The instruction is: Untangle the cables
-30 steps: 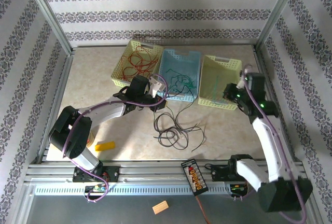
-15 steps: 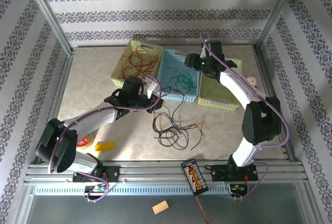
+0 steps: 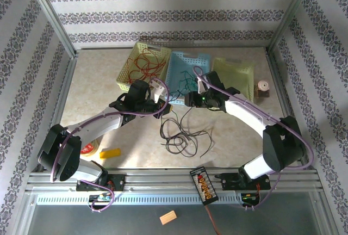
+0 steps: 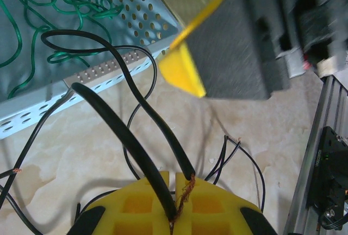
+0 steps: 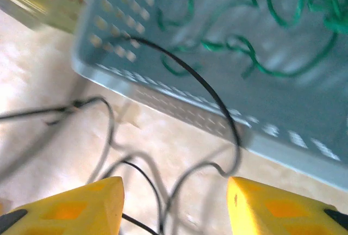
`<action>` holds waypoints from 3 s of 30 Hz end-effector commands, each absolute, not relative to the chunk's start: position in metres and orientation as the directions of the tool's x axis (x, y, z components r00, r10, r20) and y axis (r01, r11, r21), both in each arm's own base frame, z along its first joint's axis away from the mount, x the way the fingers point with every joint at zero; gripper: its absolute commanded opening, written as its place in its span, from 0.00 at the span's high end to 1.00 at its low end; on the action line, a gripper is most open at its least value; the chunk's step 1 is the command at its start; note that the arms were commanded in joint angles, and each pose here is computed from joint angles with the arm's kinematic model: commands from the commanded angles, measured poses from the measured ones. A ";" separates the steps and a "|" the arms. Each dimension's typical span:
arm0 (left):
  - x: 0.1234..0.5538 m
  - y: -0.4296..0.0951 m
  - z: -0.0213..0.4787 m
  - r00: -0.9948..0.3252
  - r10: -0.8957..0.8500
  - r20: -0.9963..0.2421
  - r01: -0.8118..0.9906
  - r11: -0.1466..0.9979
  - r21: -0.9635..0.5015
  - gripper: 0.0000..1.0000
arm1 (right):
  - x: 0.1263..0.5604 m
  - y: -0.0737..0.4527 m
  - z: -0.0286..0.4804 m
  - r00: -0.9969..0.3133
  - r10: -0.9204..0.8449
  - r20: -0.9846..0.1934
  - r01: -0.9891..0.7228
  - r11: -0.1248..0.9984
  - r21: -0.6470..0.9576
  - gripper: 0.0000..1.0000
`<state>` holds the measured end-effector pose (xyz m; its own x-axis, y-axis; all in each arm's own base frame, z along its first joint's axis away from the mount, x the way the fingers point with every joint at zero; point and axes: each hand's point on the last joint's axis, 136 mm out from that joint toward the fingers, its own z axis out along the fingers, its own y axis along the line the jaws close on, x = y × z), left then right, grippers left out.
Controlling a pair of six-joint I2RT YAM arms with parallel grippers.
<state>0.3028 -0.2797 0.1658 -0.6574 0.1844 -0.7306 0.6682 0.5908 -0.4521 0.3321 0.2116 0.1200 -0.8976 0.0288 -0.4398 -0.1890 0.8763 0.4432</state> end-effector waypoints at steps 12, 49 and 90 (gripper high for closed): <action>0.305 -0.282 0.180 -0.638 0.160 -0.753 0.673 0.590 -0.446 1.00 | 0.358 0.221 0.070 -0.937 -0.002 -0.349 -0.165 0.884 0.438 0.50; 0.303 -0.286 0.182 -0.645 0.163 -0.746 0.677 0.575 -0.459 1.00 | 0.385 0.249 0.056 -0.916 -0.005 -0.401 -0.178 0.902 0.393 0.86; 0.301 -0.391 0.121 -0.495 0.488 -0.719 0.857 0.411 -0.312 0.28 | 0.359 0.038 0.340 -0.297 0.384 -0.874 0.080 0.923 0.378 1.00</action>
<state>0.3054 -0.3673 0.1261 -0.5932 0.3975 -0.7001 0.7837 0.4840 -0.3893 0.3652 0.0380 0.3414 -0.2986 0.3494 -0.8881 0.0778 0.9364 0.3423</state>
